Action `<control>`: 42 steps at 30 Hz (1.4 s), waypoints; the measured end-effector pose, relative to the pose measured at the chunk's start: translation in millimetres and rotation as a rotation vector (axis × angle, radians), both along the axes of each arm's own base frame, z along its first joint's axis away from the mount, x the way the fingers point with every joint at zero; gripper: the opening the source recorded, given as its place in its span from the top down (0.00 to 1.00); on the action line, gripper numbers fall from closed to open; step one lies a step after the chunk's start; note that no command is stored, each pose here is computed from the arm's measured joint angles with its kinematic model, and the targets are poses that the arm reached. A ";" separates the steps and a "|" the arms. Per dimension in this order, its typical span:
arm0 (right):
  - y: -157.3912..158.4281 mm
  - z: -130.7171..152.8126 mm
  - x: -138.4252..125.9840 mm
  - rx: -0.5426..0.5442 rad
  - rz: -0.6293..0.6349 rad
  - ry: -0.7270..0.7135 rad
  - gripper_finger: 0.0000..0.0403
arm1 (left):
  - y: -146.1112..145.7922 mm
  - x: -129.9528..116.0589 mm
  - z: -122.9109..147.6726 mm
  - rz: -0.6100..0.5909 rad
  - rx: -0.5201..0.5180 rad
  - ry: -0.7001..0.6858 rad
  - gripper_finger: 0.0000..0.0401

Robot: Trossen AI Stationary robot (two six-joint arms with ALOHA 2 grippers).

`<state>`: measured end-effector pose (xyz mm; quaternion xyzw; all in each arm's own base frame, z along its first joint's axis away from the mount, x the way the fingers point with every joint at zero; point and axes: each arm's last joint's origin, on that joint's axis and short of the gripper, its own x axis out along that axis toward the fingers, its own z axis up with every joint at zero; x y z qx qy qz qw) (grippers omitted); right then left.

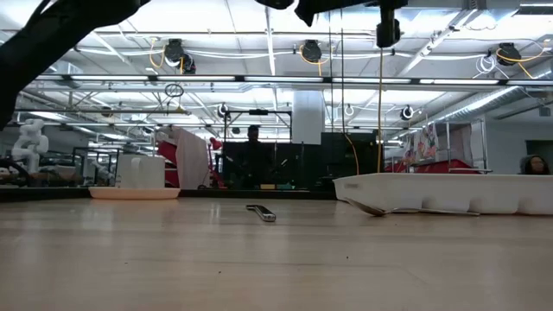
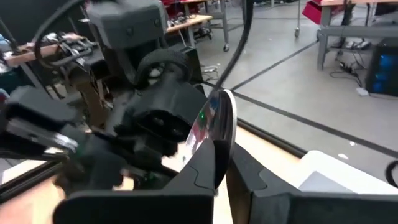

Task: Sort silverware
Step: Put the silver spoon into the white cutlery tray

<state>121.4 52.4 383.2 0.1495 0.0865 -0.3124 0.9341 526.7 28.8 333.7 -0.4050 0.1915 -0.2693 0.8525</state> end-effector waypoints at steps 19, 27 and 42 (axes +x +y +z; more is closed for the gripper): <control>-85.5 -119.1 -124.2 0.485 0.022 -0.210 1.00 | 41.1 -36.5 49.9 -0.105 0.084 -0.144 0.51; -68.5 -144.2 -103.2 0.493 0.093 -0.177 1.00 | 45.4 -58.2 80.4 -0.135 0.129 -0.237 0.51; -68.7 -157.0 -99.4 0.482 -0.045 -0.339 1.00 | 39.9 -98.3 131.7 -0.144 0.123 -0.315 0.51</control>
